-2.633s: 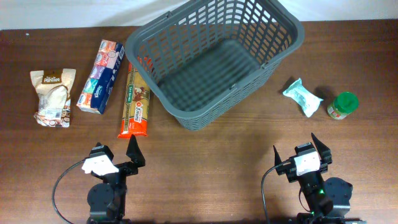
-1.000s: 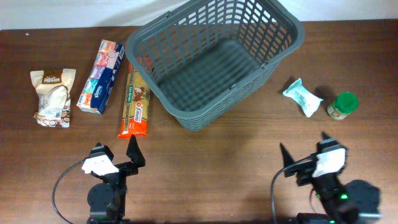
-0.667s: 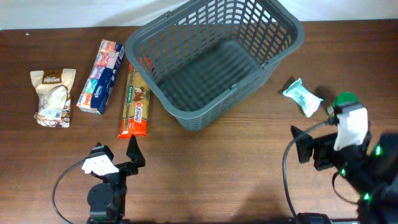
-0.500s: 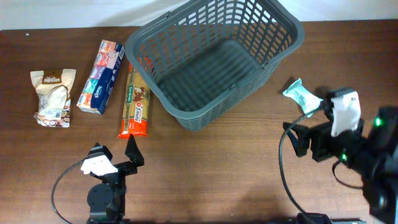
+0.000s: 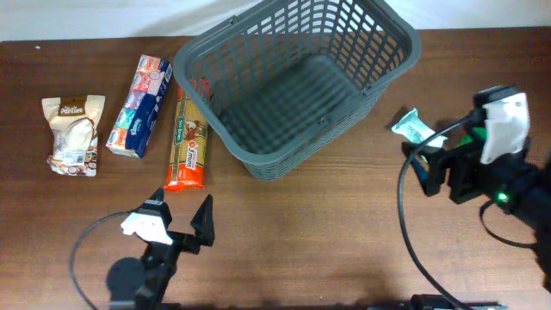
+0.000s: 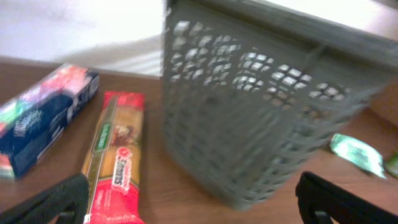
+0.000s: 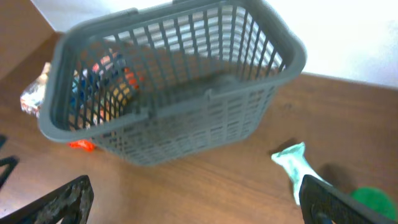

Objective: Pack container
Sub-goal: 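Move both grippers toward the rims of the grey basket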

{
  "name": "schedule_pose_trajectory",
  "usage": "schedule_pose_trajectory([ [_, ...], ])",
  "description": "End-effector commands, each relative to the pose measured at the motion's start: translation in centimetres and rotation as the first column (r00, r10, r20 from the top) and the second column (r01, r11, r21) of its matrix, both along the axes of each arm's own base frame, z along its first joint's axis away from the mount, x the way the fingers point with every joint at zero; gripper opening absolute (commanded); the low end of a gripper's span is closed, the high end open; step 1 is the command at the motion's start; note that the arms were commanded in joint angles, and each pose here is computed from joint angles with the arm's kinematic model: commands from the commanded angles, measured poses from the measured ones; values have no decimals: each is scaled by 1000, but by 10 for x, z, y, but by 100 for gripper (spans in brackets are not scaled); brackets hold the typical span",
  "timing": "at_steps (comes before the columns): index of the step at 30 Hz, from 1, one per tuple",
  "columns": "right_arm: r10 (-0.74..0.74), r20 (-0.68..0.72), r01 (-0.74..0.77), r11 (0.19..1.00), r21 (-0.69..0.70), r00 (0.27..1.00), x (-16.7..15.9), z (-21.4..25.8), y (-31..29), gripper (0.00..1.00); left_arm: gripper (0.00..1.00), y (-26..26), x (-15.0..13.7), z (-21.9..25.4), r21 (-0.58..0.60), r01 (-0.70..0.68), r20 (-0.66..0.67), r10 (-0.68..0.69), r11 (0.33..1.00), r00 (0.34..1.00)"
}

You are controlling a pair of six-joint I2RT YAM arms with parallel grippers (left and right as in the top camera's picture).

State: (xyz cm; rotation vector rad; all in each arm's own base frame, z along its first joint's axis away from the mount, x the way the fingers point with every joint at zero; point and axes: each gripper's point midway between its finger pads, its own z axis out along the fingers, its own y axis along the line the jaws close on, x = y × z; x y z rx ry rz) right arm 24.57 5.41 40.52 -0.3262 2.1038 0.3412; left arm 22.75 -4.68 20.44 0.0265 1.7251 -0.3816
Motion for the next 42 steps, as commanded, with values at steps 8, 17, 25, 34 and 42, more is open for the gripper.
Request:
schedule_pose_trajectory([
  [8,-58,-71,58,998,-1,996,19,41,-8,99,99,-26,-8,140,144,179,-17,-178,973,984],
  [17,30,-67,-26,998,56,997,22,51,7,99,99,-78,1,209,124,480,104,-493,868,864],
  [25,16,-41,-14,999,43,999,42,52,3,99,99,-101,-22,251,166,631,268,-651,758,711],
  [34,-13,-131,17,999,30,991,113,21,-8,99,99,-125,-89,284,235,841,335,-853,487,400],
  [42,-12,10,11,1000,28,1000,117,66,-7,97,66,-122,-79,290,224,808,364,-816,545,449],
])
